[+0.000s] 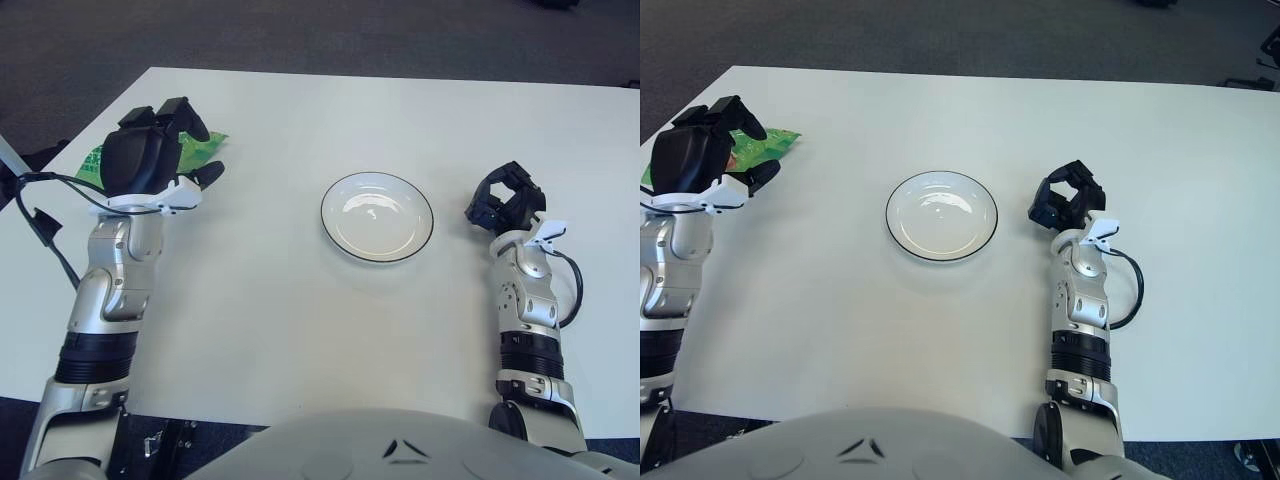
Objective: Put the snack into the plate.
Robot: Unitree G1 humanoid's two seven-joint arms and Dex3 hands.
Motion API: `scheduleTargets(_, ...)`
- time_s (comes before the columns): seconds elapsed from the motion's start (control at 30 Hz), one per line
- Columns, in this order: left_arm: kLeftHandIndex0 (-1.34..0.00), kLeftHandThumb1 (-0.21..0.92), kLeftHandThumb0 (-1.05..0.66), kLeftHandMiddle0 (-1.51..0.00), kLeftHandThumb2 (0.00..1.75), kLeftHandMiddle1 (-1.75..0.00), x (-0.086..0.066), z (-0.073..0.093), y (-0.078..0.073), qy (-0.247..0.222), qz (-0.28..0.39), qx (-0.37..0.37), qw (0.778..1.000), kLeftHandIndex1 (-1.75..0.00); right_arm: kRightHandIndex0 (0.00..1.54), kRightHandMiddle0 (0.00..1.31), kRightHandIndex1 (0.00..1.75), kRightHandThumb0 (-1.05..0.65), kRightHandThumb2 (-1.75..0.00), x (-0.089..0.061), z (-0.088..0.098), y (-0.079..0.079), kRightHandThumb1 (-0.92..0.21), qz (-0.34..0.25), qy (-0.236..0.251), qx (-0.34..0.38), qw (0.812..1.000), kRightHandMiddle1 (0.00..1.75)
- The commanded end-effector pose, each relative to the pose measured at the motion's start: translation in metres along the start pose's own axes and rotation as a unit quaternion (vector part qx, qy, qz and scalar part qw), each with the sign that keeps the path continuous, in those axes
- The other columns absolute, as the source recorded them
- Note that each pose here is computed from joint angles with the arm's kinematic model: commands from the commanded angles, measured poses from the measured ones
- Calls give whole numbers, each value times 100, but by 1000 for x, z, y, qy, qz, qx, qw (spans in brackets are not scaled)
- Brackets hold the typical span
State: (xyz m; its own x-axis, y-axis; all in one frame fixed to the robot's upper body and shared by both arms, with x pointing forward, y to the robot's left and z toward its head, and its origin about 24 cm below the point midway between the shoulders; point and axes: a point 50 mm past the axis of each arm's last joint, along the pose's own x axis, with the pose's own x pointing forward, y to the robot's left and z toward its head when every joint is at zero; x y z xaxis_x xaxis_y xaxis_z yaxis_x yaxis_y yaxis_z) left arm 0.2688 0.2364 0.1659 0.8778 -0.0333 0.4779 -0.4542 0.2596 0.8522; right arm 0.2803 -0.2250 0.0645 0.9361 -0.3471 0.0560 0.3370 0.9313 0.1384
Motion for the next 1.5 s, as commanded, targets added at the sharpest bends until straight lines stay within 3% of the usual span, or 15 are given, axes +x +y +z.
scheduleTargets(0.0,-4,71,-61,-10,88,-133,6,-4,1,0,-16,33,999,-131,130,64,175,-49,-135,-26,-40,-22,-29,-25,78,-12,997,175)
scheduleTargets(0.13,-1,70,-68,-2,89,-104,14,-11,-2,6,-24,52,998,-110,130,64,175,-49,-135,-26,-41,-23,-29,-21,79,-14,997,175)
scheduleTargets(0.37,0,72,-73,0,81,-68,21,-23,-8,7,-21,96,995,-92,130,64,175,-49,-135,-26,-41,-25,-29,-22,83,-13,996,175)
scheduleTargets(0.53,0,83,-81,0,66,-41,25,-44,-13,16,-31,138,990,-79,131,64,175,-49,-136,-26,-41,-26,-29,-23,84,-15,996,175)
scheduleTargets(0.7,0,89,-86,0,60,-30,31,-61,-20,24,-51,168,984,-74,131,64,175,-50,-136,-26,-40,-26,-28,-26,88,-17,996,175)
scheduleTargets(1.0,0,92,-97,0,67,-18,32,-86,-36,48,-72,204,975,-82,130,64,175,-49,-135,-26,-39,-25,-29,-32,93,-17,995,175)
scheduleTargets(1.27,0,92,-102,0,73,-17,32,-95,-45,67,-83,218,970,-83,130,63,175,-49,-134,-25,-38,-25,-30,-34,96,-16,995,175)
scheduleTargets(1.47,0,92,-105,0,74,-8,30,-102,-53,115,-132,197,965,-75,130,63,175,-49,-134,-25,-38,-25,-30,-37,98,-16,994,175)
